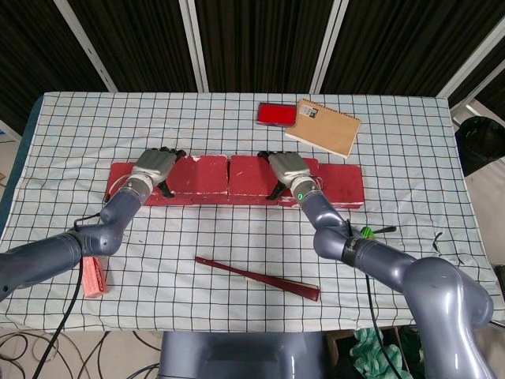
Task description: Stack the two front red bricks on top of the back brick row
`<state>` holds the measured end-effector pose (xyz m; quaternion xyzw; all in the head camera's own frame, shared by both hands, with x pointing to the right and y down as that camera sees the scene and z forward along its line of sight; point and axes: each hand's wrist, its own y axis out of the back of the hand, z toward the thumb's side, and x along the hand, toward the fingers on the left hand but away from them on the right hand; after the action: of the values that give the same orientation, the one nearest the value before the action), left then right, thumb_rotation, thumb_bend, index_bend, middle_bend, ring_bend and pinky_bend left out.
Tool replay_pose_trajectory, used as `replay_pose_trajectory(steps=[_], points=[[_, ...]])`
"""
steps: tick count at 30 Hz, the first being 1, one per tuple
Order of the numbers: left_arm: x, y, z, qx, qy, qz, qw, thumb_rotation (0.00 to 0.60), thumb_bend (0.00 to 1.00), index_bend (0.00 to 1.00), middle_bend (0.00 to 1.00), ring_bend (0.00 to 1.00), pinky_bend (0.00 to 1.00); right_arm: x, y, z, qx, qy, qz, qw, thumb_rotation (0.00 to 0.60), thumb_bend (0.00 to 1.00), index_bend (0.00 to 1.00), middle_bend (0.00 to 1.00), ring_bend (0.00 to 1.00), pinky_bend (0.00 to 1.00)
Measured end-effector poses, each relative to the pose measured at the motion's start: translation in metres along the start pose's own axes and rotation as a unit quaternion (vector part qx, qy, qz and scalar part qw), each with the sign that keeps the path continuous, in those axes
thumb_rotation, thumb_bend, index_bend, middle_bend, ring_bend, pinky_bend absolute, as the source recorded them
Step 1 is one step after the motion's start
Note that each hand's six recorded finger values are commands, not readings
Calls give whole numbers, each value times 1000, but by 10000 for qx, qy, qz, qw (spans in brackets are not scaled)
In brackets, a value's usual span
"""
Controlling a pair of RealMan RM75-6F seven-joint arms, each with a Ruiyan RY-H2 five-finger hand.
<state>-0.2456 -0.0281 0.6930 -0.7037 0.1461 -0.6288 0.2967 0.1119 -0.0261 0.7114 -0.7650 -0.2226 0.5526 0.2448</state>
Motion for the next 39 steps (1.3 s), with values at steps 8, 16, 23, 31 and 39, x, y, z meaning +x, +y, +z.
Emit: replay_pose_trajectory(steps=[8, 16, 23, 31, 39], points=[[1, -1, 1, -15, -13, -21, 10000, 600, 51, 96, 133, 20, 185, -1, -1, 0, 2, -14, 29, 10000, 600, 282, 257, 203, 177, 222], [1, -2, -1, -17, -9, -68, 10000, 600, 1, 72, 103, 0, 128, -1, -3, -1, 24, -31, 103, 9999, 600, 260, 176, 141, 140, 188], [1, -1, -1, -22, -29, -85, 10000, 600, 0, 57, 83, 0, 66, -2, -3, 0, -8, -37, 124, 9999, 600, 253, 159, 99, 123, 169], [1, 0, -2, -38, -36, -97, 9999, 600, 0, 51, 73, 0, 50, -2, -3, -2, 3, -56, 153, 9999, 600, 234, 127, 73, 114, 157], [0, 2, 1, -36, -74, -78, 9999, 600, 0, 50, 70, 0, 31, -1, -3, -2, 6, -55, 181, 9998, 600, 187, 81, 30, 78, 141]])
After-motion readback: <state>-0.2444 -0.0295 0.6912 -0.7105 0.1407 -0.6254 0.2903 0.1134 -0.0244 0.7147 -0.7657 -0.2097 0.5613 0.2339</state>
